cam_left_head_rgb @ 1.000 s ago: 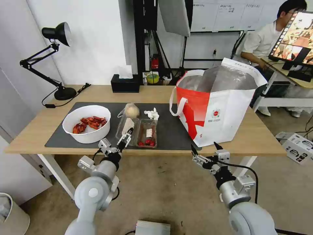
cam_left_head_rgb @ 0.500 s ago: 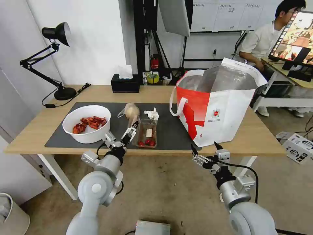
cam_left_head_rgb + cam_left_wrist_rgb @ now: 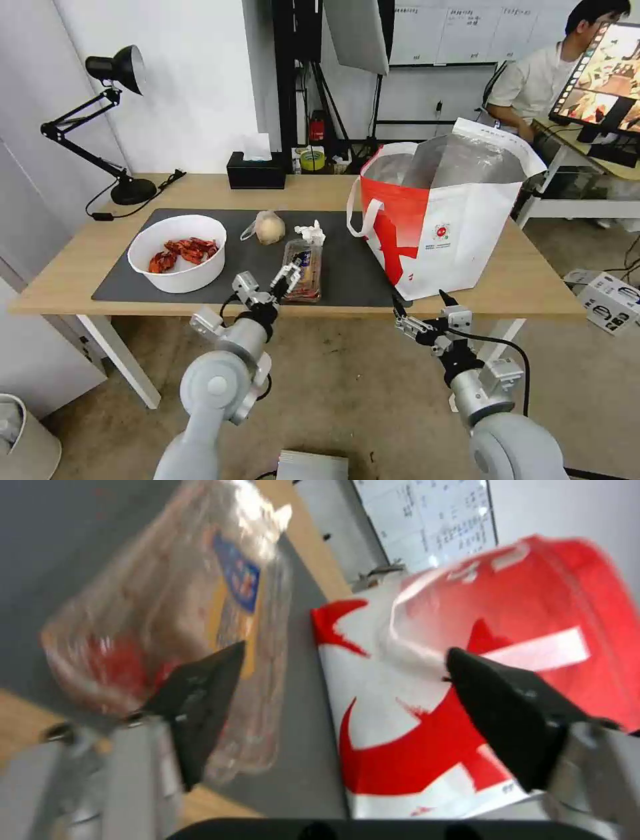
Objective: Pick up the trash from the table and place it into the takeout bag.
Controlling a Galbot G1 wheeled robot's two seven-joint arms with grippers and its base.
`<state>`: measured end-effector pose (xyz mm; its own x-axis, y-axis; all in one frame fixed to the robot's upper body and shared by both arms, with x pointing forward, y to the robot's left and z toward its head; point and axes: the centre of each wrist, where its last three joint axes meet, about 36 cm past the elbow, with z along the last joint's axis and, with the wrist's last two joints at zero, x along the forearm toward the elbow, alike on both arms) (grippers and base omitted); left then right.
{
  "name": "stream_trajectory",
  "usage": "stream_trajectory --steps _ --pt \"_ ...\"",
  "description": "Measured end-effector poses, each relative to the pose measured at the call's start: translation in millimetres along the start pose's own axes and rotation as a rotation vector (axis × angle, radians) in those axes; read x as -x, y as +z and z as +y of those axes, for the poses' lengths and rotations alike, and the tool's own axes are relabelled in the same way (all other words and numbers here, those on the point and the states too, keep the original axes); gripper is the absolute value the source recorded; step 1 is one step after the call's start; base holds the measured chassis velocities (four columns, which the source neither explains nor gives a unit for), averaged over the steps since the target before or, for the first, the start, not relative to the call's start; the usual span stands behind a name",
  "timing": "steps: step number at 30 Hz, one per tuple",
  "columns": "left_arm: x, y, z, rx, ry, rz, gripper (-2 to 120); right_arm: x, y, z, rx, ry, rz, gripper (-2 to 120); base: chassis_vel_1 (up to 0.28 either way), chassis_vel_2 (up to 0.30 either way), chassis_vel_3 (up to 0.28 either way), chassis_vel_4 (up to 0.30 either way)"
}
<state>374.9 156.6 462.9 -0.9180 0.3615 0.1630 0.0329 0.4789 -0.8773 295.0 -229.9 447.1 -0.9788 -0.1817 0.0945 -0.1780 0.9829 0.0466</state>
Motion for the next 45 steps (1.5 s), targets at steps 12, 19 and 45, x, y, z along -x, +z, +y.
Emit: stream_trajectory --steps 12,19,45 --pt "4 8.5 10.3 0.007 -0.035 0.015 33 2 1 0 -0.002 -0.001 0.002 100 0.000 0.000 0.000 0.000" --pt "4 8.1 14.0 0.010 -0.046 0.012 9 7 2 1 0.017 -0.016 0.003 100 0.000 0.000 0.000 0.000" --pt "10 11.5 24.8 0.011 -0.076 0.020 0 85 -12 18 0.525 -0.220 0.147 100 0.000 0.000 0.000 0.000"
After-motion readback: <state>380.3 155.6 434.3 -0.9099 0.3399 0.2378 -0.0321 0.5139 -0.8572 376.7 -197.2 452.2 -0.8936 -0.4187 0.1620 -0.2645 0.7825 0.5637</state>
